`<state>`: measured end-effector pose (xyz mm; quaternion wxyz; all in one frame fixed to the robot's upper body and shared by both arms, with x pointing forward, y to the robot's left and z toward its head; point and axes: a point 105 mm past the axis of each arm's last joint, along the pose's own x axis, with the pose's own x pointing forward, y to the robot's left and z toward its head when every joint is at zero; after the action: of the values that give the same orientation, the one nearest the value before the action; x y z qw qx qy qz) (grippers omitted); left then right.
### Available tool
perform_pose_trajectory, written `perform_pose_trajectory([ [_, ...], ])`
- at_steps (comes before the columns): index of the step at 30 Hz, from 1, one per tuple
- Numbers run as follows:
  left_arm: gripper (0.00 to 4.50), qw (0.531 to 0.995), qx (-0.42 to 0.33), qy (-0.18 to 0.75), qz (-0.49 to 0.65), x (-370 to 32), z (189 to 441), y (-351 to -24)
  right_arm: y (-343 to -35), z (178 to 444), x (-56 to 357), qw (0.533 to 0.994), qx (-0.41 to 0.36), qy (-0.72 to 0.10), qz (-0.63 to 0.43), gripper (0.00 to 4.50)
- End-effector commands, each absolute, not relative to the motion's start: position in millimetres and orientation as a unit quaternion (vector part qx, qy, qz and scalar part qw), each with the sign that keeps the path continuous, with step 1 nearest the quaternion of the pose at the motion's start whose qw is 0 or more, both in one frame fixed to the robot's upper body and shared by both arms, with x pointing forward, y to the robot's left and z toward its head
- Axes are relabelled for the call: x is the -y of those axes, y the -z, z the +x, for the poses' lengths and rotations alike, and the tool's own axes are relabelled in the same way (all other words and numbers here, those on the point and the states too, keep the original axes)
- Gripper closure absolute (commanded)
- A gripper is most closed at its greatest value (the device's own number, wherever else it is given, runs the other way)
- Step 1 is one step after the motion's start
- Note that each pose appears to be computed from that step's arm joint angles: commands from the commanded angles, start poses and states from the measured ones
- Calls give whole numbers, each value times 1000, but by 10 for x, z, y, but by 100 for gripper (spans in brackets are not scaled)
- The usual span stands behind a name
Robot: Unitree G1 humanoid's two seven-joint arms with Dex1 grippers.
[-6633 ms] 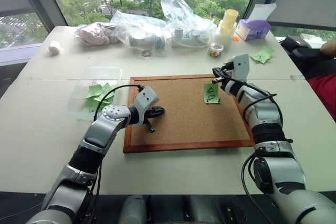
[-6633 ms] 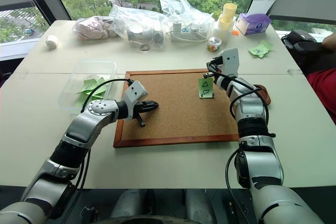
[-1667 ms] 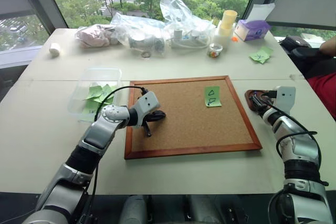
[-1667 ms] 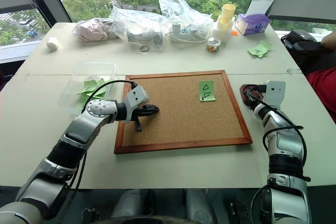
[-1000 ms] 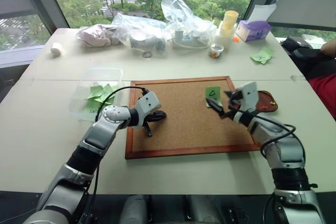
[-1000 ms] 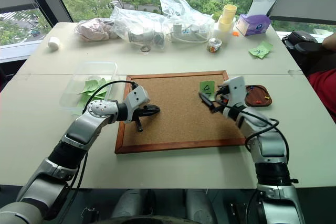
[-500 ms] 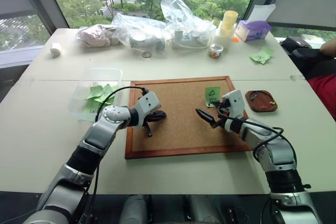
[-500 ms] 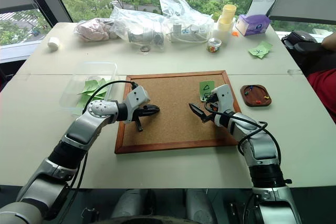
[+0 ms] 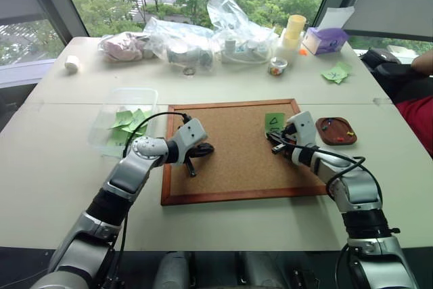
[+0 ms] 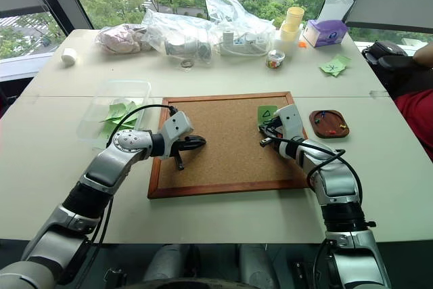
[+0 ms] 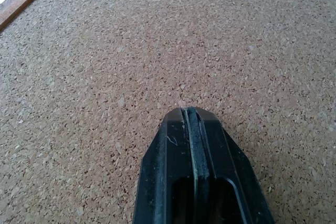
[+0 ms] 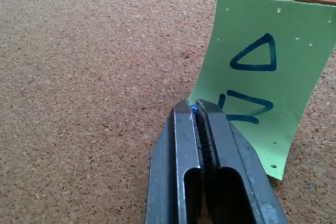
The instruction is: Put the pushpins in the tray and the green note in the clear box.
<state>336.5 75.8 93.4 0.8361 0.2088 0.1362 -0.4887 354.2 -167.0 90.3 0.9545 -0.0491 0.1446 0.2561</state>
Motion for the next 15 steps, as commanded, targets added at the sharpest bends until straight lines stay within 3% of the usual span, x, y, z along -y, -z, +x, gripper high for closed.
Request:
perform_pose_trajectory([
  [1,450,832,-174,482,211,-807,3326,-738,-893,3537,1627,955,-132,-259,-53,446],
  [10,450,834,-177,485,195,-805,3318,-729,-1745,3621,1721,972,31,-230,-20,446],
  [15,450,831,-175,494,186,-780,3299,-757,-1935,3591,1688,966,48,-250,-38,446],
])
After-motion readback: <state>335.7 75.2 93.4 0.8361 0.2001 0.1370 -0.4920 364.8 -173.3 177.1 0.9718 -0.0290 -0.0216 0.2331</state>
